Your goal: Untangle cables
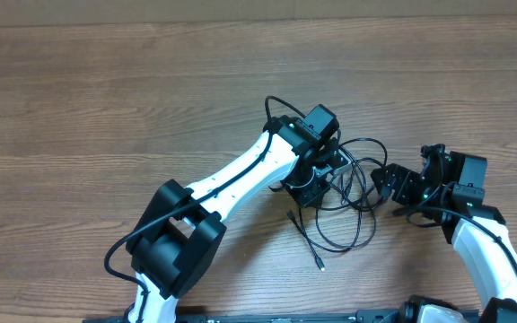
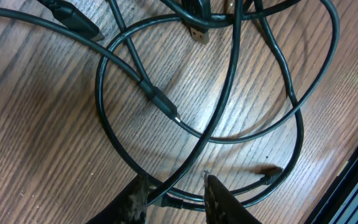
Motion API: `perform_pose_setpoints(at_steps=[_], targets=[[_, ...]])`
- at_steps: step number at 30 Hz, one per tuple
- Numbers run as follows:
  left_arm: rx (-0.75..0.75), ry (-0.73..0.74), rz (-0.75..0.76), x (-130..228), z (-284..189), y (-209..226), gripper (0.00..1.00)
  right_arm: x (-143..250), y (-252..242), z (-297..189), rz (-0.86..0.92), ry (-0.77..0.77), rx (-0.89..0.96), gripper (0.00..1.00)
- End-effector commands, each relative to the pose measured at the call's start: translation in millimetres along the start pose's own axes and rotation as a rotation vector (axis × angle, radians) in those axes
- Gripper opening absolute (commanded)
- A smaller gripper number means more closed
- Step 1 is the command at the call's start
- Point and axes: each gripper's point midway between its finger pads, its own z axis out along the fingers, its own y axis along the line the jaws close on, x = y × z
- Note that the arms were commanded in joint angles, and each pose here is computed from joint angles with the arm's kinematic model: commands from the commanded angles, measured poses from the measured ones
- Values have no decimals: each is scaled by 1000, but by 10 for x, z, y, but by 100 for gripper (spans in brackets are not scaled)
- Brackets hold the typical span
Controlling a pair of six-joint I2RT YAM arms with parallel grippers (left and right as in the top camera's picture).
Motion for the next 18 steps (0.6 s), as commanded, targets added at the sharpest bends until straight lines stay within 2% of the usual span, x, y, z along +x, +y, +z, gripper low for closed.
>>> perform_pose_setpoints(at_steps=[1,8,12,18], targets=[[-6,22,-23,48,64,35,31,19,171,-7,-57,8,-102,80],[-1,61,-76,173,120,31,31,-82,84,75,-112,-26,-68,73],[5,97,-88,314,218,38,26,-17,3,243,-78,16,-73,72],[4,91,-86,298,220,42,27,12,55,284,-75,31,-119,56]])
